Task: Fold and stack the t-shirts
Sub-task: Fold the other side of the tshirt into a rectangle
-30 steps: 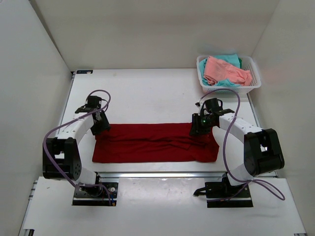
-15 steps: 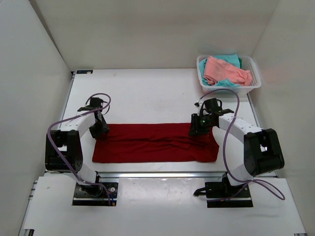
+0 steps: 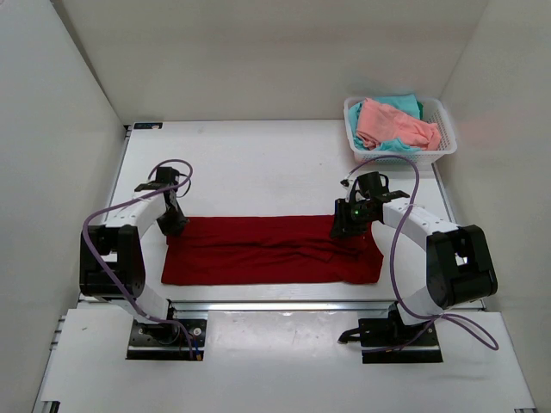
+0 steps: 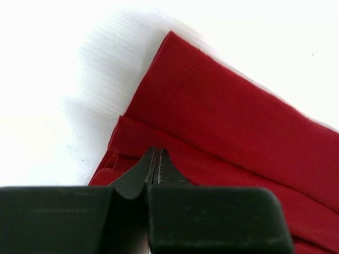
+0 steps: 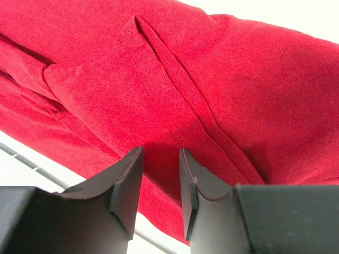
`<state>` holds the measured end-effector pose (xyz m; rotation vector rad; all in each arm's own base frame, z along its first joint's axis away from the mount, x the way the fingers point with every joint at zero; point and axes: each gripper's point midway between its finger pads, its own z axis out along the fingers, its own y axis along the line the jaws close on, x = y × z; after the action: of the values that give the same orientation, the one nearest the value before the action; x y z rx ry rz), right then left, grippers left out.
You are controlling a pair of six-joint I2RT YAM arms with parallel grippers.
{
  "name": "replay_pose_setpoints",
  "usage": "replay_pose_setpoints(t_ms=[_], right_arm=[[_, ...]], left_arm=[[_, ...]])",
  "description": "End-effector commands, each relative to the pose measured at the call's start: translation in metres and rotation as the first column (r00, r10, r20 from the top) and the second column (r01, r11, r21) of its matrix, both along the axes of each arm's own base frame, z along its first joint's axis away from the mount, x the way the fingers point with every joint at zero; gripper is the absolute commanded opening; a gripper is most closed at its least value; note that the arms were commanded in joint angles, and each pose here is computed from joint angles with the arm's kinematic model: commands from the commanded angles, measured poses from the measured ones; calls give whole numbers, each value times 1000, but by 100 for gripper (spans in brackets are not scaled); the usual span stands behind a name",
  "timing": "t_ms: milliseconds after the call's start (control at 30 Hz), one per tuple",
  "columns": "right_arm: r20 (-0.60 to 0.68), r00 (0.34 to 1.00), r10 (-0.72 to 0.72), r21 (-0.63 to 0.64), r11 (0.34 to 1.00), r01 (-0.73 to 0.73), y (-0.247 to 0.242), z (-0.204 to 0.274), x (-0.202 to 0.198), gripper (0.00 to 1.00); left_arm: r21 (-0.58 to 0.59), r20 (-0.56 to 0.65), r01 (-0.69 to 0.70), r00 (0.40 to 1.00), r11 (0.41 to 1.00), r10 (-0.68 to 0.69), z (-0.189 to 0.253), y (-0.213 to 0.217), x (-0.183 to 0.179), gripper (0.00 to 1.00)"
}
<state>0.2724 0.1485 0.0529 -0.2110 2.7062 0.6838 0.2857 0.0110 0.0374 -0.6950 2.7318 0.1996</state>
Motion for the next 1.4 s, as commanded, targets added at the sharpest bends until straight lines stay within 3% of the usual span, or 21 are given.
replay_pose_setpoints(t_ms=[0, 100, 267, 333, 700, 833, 900, 967, 1233, 1367], right_arm=[[55, 998, 6, 26, 1000, -8, 4, 17, 7, 31], [48, 999, 12, 23, 1000, -13, 6, 15, 1, 30], [63, 998, 19, 30, 999, -21, 7, 17, 0, 31], [51, 998, 20, 31, 999, -21, 8, 16, -2, 30], [68, 998, 10, 38, 999, -12, 4, 19, -4, 31], [70, 998, 4, 34, 999, -7, 3, 19, -3, 30], [68, 998, 9, 39, 999, -12, 4, 18, -3, 31], [60, 998, 10, 35, 999, -12, 4, 16, -5, 31], [69, 998, 14, 37, 999, -16, 6, 18, -3, 31], [60, 998, 21, 36, 999, -23, 6, 16, -5, 31]], left_arm=[[-8, 55, 16, 998, 1000, -15, 21, 0, 4, 0], [1, 49, 22, 999, 1000, -22, 20, 1, -4, 1], [-10, 95, -8, 995, 1000, 9, 20, 4, 0, 40], [-3, 95, -2, 995, 1000, 2, 19, 4, 2, 45], [3, 66, -29, 997, 1000, 29, 2, 7, 13, 51], [11, 44, -20, 999, 1000, 20, -5, 7, 11, 45], [13, 38, -21, 999, 1000, 20, -6, 7, 10, 15], [16, 44, -20, 999, 1000, 20, -3, 7, 11, 2], [-23, 129, -9, 992, 1000, 12, 24, 2, 6, 0], [-18, 108, 6, 994, 1000, -4, 24, 1, -7, 0]])
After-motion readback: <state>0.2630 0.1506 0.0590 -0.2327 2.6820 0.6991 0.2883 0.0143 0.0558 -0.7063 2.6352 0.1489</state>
